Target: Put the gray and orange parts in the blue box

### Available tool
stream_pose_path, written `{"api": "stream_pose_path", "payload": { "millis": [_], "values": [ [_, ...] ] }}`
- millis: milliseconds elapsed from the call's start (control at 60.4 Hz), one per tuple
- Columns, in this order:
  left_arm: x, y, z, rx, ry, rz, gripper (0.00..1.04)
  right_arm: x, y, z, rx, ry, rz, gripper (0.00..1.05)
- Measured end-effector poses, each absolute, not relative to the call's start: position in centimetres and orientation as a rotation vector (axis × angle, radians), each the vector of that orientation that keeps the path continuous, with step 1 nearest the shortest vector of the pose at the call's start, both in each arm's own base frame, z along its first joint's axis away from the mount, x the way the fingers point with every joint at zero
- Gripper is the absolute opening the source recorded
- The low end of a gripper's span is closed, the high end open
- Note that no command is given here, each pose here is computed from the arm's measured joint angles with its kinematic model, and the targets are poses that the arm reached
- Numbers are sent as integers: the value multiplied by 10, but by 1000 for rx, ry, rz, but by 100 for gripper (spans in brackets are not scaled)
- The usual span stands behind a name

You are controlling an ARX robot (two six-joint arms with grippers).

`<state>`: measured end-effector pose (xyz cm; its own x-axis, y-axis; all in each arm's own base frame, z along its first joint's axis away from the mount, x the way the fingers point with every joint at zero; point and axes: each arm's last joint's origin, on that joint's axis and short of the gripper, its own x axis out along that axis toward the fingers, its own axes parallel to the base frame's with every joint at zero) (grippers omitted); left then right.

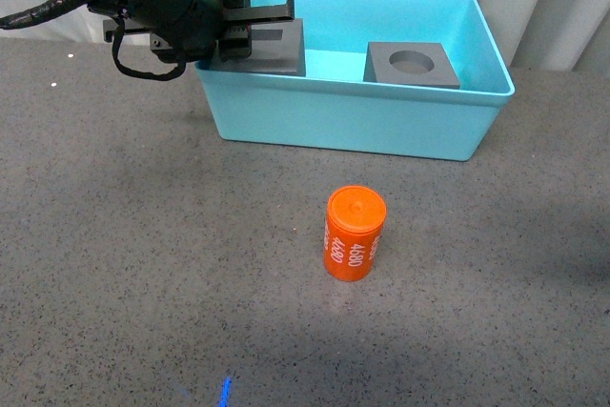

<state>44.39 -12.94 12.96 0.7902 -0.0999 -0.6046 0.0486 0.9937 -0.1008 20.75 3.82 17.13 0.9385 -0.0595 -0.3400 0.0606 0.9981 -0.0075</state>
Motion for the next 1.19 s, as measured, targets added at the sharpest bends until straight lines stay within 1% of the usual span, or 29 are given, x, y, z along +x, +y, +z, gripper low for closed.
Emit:
{"api": "stream_pose_path", "payload": {
  "millis": [182, 232, 248, 282, 298, 331, 464, 513, 580, 613, 696, 812, 861, 911, 977, 1192],
  "values": [
    [446, -130, 130, -74, 663, -62, 18, 207, 38, 171, 3, 347, -61, 95],
    [447, -130, 130, -77, 662, -59, 24, 207, 38, 171, 3, 347, -61, 95],
    [447, -130, 130, -78, 659, -56, 28, 207, 38, 171, 3, 347, -62, 95],
    [447, -130, 130, -81, 657, -53, 32, 207, 38, 171, 3, 347, -62, 95],
    [447, -131, 130, -85, 655, -54, 35, 207, 38, 171, 3, 347, -61, 95],
    [447, -131, 132, -87, 650, -54, 39, 207, 38, 171, 3, 347, -62, 95],
    [442, -128, 143, -128, 553, -26, 61, 207, 38, 171, 3, 347, -61, 95],
    [434, -125, 153, -161, 499, -23, 71, 207, 38, 171, 3, 347, -62, 95],
    [423, -122, 164, -183, 446, -39, 82, 207, 38, 171, 3, 347, -61, 95],
    [418, -121, 168, -188, 427, -43, 86, 207, 38, 171, 3, 347, -62, 95],
    [393, -117, 184, -208, 347, -59, 99, 207, 38, 171, 3, 347, -62, 95],
    [354, -110, 196, -220, 251, -37, 98, 207, 38, 171, 3, 347, -61, 95],
    [330, -104, 197, -230, 230, -23, 98, 207, 38, 171, 3, 347, -62, 95],
    [305, -96, 193, -236, 228, -7, 98, 207, 38, 171, 3, 347, -62, 95],
    [282, -88, 190, -234, 215, 3, 98, 207, 38, 171, 3, 347, -62, 95],
    [201, -60, 165, -226, 270, 54, 98, 207, 38, 171, 3, 347, -61, 95]
  ]
}}
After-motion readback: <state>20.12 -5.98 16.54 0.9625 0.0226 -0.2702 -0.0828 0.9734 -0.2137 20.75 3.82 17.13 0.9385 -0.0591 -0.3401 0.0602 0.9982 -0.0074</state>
